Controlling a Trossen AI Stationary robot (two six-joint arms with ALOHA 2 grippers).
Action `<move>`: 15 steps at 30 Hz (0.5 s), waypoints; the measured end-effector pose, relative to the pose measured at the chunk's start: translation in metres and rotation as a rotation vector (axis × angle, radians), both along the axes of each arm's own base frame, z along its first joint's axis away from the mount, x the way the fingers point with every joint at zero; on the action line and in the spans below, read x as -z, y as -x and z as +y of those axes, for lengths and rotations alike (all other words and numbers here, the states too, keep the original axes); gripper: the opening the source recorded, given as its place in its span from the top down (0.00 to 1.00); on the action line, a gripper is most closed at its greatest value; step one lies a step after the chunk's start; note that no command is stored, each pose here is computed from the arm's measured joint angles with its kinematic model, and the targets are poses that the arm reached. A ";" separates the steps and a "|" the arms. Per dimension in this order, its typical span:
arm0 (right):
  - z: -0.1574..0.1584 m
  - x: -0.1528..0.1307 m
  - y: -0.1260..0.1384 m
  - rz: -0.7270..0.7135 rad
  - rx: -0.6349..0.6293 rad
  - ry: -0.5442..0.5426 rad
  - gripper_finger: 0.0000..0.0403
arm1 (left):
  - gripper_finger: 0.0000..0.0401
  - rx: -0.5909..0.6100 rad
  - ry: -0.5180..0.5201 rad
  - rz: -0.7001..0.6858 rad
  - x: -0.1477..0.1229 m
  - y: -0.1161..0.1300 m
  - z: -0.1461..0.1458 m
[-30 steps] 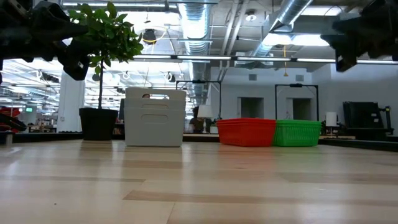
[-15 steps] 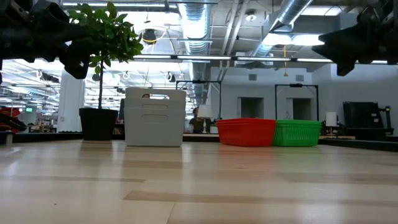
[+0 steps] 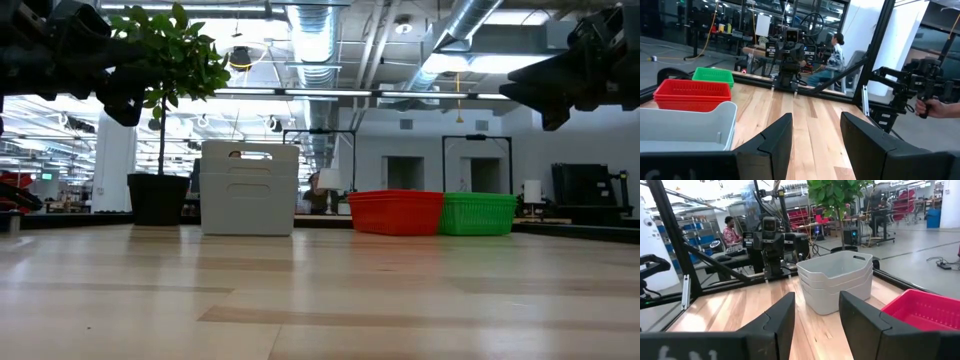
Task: Stack baskets by color
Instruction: Return to Home Position
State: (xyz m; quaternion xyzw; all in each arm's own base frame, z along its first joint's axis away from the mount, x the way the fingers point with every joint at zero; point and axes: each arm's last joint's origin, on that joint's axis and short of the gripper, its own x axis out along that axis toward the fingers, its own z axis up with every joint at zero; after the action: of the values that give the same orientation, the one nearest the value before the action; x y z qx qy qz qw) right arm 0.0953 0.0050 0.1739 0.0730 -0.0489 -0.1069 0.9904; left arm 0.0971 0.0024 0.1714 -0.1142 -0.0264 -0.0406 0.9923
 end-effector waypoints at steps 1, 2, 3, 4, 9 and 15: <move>0.000 0.000 0.000 0.000 0.000 0.000 0.57 | 0.61 0.000 0.000 0.000 0.000 0.000 0.000; 0.000 0.000 0.000 -0.001 0.000 0.000 0.57 | 0.61 0.000 0.000 0.000 0.000 0.000 0.000; 0.000 0.000 0.000 -0.002 0.000 -0.001 0.57 | 0.61 0.000 0.000 0.000 0.000 0.000 0.000; 0.000 0.000 0.000 -0.004 0.000 -0.001 0.57 | 0.61 0.000 0.000 0.000 0.000 0.000 0.000; 0.000 0.000 0.000 -0.004 -0.001 -0.001 0.56 | 0.61 0.000 0.000 0.000 0.000 0.000 0.000; 0.000 0.000 0.000 -0.004 -0.001 -0.001 0.57 | 0.61 0.000 0.000 0.000 0.000 0.000 0.000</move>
State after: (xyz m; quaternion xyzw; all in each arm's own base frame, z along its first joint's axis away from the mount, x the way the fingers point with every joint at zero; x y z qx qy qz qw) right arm 0.0953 0.0051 0.1743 0.0738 -0.0507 -0.1062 0.9903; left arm 0.0971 0.0024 0.1712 -0.1142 -0.0262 -0.0406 0.9923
